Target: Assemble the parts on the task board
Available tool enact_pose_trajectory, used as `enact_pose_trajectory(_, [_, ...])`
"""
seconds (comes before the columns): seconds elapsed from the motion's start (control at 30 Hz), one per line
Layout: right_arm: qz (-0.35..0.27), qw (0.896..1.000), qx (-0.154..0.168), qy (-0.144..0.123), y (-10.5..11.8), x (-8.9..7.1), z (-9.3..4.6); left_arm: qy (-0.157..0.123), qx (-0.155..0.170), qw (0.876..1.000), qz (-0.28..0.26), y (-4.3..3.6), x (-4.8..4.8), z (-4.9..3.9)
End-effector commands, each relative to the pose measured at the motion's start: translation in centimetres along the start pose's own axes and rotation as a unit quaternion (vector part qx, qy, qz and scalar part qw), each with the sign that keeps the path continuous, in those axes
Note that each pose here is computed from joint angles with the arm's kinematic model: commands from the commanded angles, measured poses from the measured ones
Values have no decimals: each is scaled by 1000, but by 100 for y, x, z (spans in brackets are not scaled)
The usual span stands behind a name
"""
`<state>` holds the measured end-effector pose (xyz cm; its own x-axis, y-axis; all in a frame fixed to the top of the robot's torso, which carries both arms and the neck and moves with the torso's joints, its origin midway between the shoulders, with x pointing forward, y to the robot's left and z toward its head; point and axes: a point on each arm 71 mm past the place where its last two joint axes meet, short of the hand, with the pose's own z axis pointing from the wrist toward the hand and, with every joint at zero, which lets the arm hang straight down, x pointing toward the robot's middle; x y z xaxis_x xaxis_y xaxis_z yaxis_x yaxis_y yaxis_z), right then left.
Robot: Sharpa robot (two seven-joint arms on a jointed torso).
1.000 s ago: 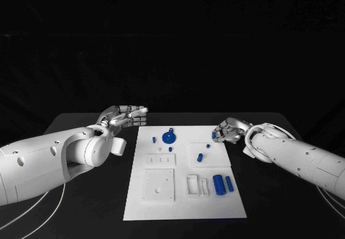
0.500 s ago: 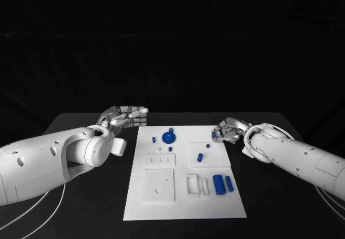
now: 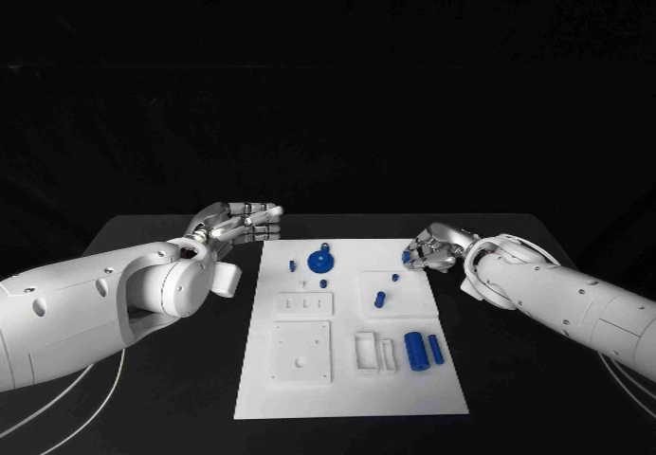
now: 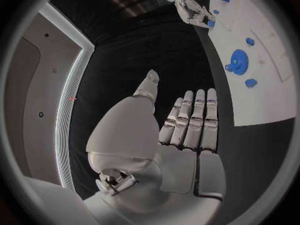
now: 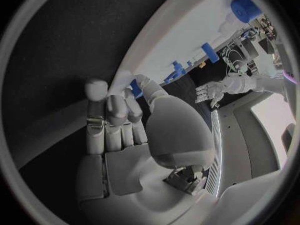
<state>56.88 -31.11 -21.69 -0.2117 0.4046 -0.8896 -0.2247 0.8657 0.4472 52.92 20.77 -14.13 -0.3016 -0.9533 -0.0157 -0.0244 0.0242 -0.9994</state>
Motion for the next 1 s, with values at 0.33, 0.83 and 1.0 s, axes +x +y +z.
enact_pose_trajectory(0.33, [1,1000,-2,-9,13,29,3,8,2,1000,-5,-23,26,2])
enact_pose_trajectory(0.83, [8,999,6,-32,33,19,11,7,0,1000,-3,-21,25,-1])
enact_pose_trajectory(1.0, [11,999,7,-34,74,23,12,4,-2,1000,2,-19,4,-3])
